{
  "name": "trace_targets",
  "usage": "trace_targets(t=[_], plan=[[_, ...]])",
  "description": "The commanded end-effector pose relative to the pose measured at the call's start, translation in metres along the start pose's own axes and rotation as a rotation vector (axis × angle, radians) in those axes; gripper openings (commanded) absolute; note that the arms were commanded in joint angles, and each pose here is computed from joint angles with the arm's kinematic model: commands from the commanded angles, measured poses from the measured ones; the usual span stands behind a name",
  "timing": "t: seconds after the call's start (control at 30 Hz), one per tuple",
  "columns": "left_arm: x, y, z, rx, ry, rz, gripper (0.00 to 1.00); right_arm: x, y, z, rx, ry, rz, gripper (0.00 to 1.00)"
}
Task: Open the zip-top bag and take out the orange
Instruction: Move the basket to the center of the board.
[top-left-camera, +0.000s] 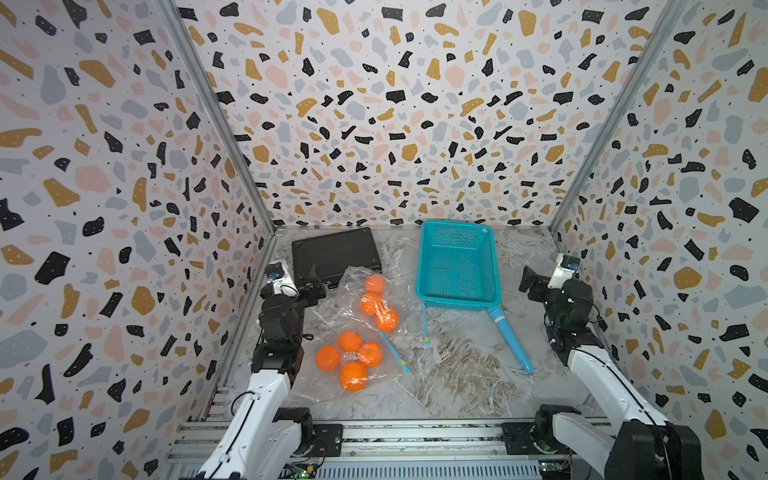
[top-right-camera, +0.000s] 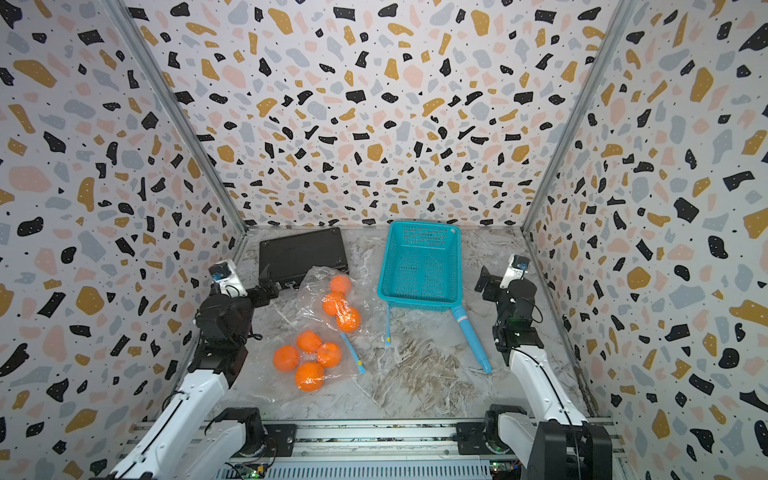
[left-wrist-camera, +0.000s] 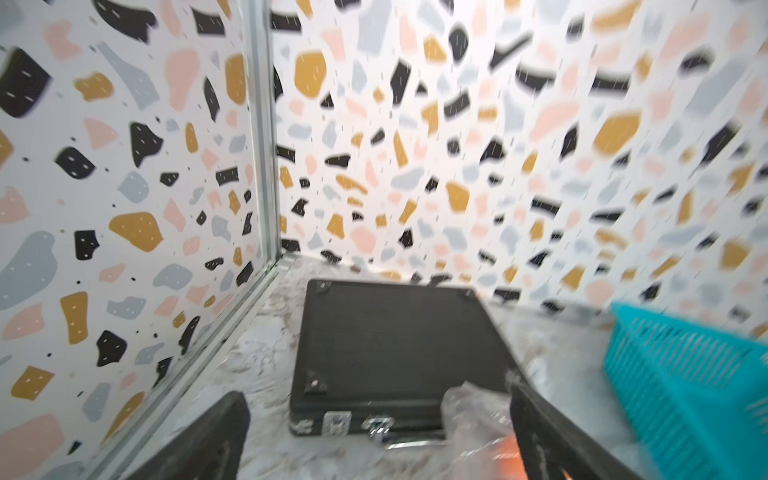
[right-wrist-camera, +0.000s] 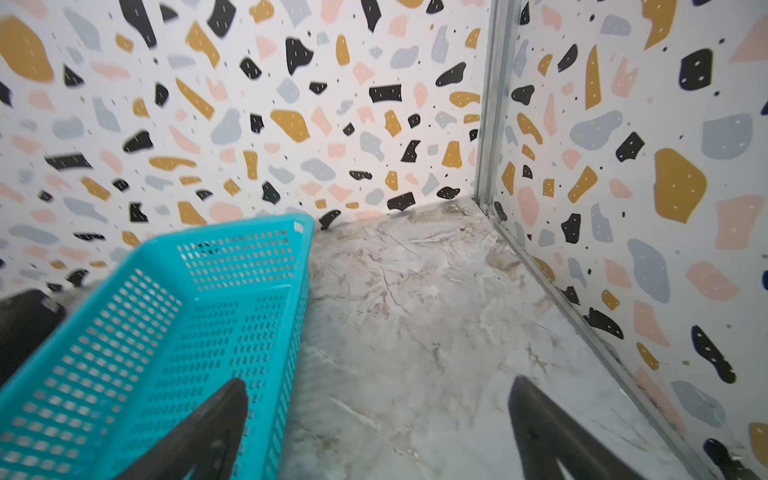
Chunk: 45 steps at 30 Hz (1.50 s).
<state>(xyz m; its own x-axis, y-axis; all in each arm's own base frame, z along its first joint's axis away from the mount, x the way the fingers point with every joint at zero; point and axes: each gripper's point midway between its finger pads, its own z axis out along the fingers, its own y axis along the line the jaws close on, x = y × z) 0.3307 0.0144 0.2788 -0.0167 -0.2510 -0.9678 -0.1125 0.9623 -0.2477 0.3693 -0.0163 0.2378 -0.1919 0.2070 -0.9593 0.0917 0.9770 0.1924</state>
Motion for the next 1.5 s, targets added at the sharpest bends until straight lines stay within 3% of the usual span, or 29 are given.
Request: trace_targets(t=[0.0,0.17,0.27,0.33,0.43,0.6,0.87,0.97,1.17,1.47], plan=[[0.005,-0.032,-0.008,0.152,0.129,-0.305,0.99,0.027,0.024,-0.002,-0.118,0.185,0.122,1.0],[0.013,-0.106,0.008,0.468,0.275,-0.439,0.99,0.032,0.043,0.026,-0.197,0.314,0.181,1.0],[0.038,-0.168,0.011,0.518,0.425,-0.263,0.94,0.05,0.044,0.045,-0.157,0.519,0.214,0.93],[0.053,-0.204,0.015,0.559,0.505,-0.214,0.9,0.066,0.049,0.056,-0.172,0.612,0.227,0.87],[0.08,-0.247,0.027,0.608,0.625,-0.196,0.83,0.081,0.049,0.069,-0.138,0.676,0.182,0.81],[0.133,-0.288,0.054,0.591,0.786,-0.116,0.75,0.095,0.061,0.08,-0.171,0.726,0.116,0.71],[0.199,-0.305,0.079,0.494,0.946,-0.021,0.59,0.11,0.074,0.08,-0.209,0.79,0.082,0.54],[0.221,-0.315,0.08,0.526,0.984,-0.041,0.47,0.117,0.081,0.08,-0.247,0.811,0.092,0.43],[0.216,-0.324,0.061,0.577,0.963,-0.051,0.29,0.123,0.099,0.07,-0.298,0.862,0.058,0.31],[0.198,-0.325,0.012,0.658,0.954,-0.095,0.23,0.129,0.101,0.026,-0.231,0.936,-0.006,0.24]])
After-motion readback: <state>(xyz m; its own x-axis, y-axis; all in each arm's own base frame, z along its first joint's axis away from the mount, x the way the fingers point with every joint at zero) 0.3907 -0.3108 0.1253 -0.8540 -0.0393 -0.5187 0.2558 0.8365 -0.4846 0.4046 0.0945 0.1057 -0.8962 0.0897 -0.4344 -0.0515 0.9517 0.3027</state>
